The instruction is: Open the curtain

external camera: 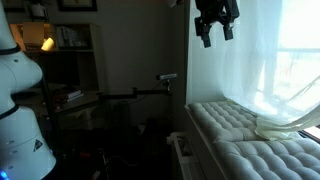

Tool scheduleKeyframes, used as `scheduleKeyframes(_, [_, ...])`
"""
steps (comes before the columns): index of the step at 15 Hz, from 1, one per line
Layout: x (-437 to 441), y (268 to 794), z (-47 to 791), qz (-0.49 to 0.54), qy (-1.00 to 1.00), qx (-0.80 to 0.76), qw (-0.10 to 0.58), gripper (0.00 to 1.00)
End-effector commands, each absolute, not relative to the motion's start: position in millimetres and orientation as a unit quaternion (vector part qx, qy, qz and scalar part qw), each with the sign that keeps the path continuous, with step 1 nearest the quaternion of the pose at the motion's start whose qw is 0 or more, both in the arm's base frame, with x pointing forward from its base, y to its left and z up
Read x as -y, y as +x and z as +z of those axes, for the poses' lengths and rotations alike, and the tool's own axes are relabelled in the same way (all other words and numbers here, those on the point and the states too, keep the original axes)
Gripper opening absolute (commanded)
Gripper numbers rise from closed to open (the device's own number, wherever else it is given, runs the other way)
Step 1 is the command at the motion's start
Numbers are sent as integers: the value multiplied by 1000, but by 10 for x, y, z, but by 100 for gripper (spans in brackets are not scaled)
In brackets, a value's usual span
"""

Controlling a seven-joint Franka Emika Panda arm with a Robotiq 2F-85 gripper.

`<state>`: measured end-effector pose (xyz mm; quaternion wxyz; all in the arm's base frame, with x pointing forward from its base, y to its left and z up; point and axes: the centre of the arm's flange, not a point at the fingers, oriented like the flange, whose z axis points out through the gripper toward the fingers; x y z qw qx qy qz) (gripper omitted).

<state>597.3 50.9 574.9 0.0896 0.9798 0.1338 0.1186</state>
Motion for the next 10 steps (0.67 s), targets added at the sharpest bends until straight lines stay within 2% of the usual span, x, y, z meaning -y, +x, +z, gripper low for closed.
scheduleKeyframes(1, [-610,5696,5900,160,974,-135,91,100])
scheduleKeyframes(10, [-190,6391,5579,97,989,-91,66,100])
